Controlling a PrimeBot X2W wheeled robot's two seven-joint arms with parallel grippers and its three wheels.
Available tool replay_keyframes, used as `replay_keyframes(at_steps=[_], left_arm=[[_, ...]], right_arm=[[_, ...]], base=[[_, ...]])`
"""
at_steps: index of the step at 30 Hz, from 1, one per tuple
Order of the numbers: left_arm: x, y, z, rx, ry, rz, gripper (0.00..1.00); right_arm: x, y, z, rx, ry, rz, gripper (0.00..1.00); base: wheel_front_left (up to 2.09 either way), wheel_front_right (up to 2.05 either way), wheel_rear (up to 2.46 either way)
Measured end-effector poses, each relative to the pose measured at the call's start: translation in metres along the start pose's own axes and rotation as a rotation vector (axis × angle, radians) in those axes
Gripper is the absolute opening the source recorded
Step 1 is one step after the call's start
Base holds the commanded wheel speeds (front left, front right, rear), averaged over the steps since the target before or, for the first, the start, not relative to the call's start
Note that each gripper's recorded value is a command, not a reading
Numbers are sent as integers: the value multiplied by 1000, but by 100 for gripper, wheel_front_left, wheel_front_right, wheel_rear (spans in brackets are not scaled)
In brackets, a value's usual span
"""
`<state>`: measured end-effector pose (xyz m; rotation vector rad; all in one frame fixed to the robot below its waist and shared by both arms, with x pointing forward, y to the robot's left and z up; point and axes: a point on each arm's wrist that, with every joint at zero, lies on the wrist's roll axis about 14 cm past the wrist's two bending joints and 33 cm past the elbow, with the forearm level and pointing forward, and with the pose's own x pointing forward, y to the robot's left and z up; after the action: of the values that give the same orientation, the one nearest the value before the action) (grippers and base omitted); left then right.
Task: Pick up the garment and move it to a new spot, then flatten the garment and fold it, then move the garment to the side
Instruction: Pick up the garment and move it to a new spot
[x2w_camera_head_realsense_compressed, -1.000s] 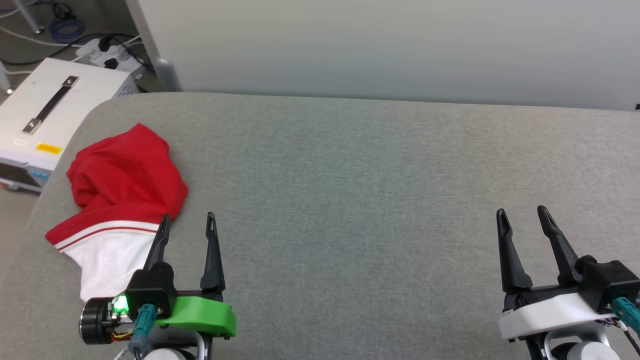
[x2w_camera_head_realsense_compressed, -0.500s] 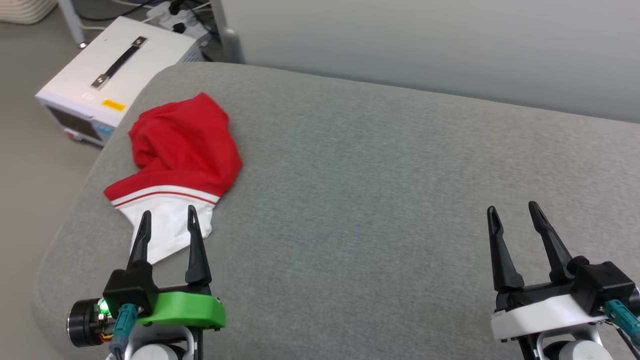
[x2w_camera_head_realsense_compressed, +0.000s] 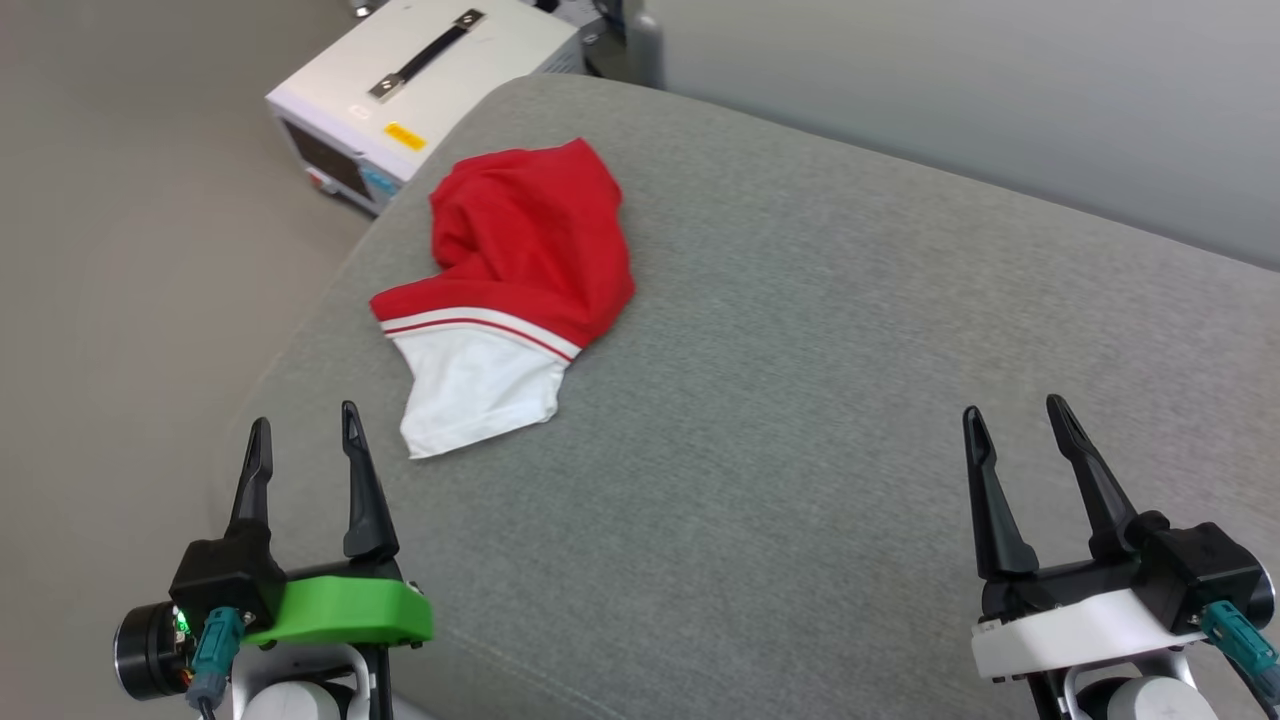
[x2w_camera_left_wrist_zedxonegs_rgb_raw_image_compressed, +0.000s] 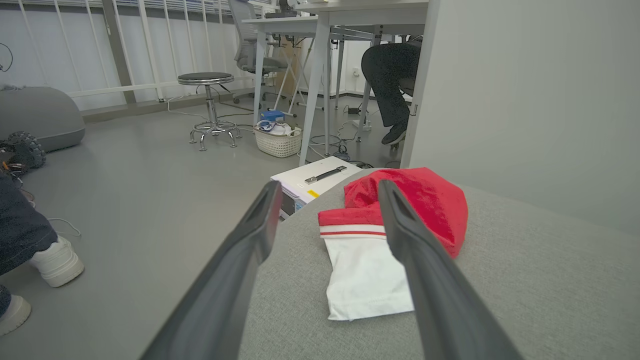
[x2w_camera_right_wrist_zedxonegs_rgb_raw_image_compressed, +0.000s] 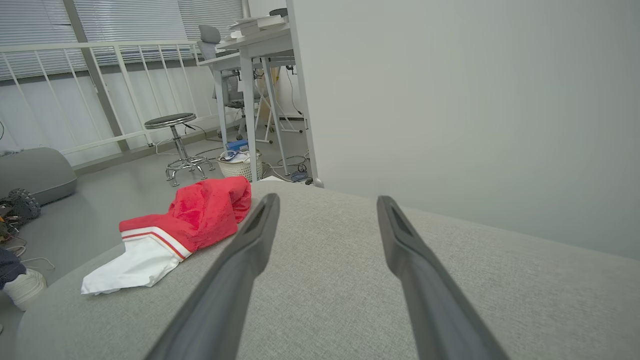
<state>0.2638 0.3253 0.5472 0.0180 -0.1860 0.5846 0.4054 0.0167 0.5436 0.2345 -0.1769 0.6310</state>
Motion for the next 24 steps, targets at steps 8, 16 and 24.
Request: replay_keyframes(at_steps=[8,16,24], left_arm=[[-14,38,3,24,6,110,100],[-11,44,-1,27,20,124,100],[59,34,44,30,-143,45,100]], right_arm=[[17,27,-9,35,8,88,100],[19,25,-15,41,17,87,100],[33,9,-11,-6,-22,83,100]], base=[[0,0,0],[0,0,0],[0,0,0]])
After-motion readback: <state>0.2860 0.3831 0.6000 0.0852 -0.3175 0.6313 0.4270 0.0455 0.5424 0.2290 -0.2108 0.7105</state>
